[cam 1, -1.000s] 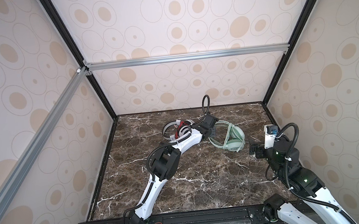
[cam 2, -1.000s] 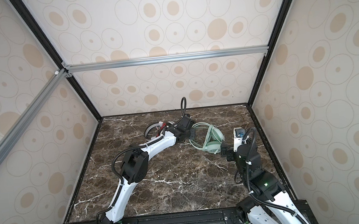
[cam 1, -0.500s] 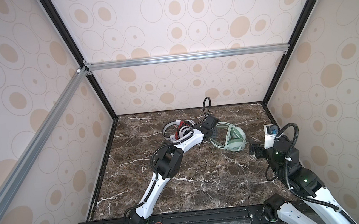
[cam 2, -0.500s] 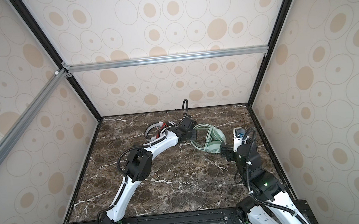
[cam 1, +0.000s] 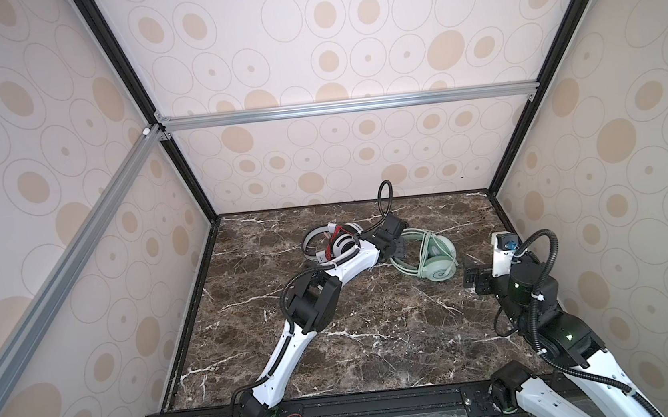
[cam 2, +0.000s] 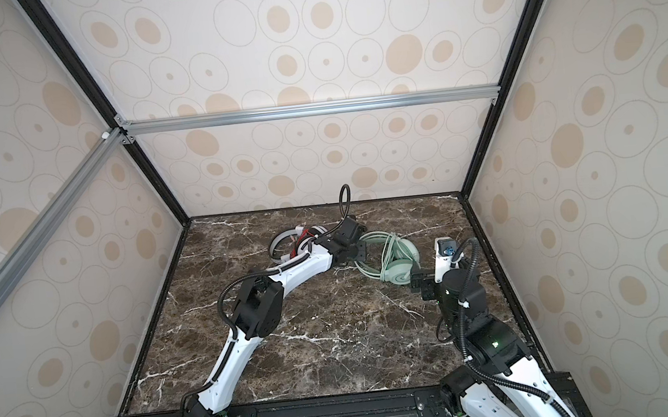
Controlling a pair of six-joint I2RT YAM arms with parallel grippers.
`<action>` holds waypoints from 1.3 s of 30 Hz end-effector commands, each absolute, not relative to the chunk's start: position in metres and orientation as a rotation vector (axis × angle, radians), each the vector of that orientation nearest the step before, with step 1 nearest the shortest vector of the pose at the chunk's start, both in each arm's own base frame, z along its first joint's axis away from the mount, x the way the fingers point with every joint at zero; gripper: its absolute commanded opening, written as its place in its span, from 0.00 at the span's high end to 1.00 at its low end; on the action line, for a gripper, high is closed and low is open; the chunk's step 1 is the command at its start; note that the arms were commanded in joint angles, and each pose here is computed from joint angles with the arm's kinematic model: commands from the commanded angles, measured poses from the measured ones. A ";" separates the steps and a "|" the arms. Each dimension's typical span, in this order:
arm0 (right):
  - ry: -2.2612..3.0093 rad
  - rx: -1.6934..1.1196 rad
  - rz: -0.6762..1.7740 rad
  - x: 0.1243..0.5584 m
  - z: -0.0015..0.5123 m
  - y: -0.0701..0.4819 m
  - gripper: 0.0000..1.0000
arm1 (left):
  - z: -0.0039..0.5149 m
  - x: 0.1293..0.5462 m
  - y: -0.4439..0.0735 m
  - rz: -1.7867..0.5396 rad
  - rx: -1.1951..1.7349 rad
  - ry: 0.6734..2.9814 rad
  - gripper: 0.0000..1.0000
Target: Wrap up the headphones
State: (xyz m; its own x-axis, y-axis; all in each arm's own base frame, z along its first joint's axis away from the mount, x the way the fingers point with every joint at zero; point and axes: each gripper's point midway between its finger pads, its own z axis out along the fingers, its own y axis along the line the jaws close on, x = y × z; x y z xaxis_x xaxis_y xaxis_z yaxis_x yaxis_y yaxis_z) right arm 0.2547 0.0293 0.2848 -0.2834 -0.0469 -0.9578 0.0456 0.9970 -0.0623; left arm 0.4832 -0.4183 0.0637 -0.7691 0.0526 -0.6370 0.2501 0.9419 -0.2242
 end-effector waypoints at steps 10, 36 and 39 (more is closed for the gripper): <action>1.837 0.006 -0.083 0.254 0.286 0.028 0.00 | 0.060 0.492 -0.420 -0.404 0.163 2.410 0.70; 1.830 0.009 -0.073 0.249 0.290 0.027 0.00 | 0.109 0.482 -0.406 -0.391 0.172 2.337 0.45; 1.833 0.010 -0.069 0.248 0.289 0.027 0.00 | 0.124 0.477 -0.407 -0.393 0.188 2.317 0.40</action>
State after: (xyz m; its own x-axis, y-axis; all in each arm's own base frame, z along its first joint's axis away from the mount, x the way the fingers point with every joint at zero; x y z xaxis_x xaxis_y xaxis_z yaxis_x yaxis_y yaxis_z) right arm 0.2504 0.0293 0.2889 -0.2632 -0.0367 -0.9641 0.0360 0.9982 -0.0478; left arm 0.4781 -0.4047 0.0750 -0.7517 0.0336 -0.6586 0.2312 0.9487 -0.2155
